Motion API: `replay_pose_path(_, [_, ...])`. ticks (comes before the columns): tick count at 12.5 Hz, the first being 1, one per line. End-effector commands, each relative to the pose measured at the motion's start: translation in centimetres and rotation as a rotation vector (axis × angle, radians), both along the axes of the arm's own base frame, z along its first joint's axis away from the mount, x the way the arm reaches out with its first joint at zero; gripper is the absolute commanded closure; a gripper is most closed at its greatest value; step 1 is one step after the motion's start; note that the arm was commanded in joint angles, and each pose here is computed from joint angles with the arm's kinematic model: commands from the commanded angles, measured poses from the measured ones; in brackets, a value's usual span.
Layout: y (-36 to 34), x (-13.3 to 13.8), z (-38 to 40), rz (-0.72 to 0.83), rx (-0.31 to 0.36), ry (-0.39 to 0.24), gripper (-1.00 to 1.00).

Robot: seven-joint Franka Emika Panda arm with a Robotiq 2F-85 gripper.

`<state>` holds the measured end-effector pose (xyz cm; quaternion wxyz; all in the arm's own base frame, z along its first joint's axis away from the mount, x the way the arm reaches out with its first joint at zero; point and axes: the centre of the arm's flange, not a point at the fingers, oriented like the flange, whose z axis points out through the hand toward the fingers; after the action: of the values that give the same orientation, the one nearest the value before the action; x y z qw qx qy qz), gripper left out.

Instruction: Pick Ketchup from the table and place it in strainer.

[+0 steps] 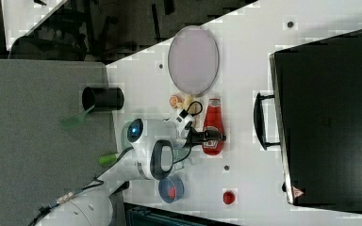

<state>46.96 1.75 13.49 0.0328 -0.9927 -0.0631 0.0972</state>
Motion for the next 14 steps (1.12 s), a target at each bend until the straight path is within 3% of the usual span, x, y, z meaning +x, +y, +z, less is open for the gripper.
replay_pose_path(1, [-0.2,2.0,2.7,0.028,0.003,-0.095,-0.43])
replay_pose_path(2, [-0.1,2.2,3.1,0.030,0.003,-0.102,-0.24])
replay_pose_path(5, [-0.2,3.6,6.7,0.032,-0.005,-0.142,-0.24])
replay_pose_path(14, [4.0,4.2,28.6,-0.021,-0.064,-0.037,-0.24])
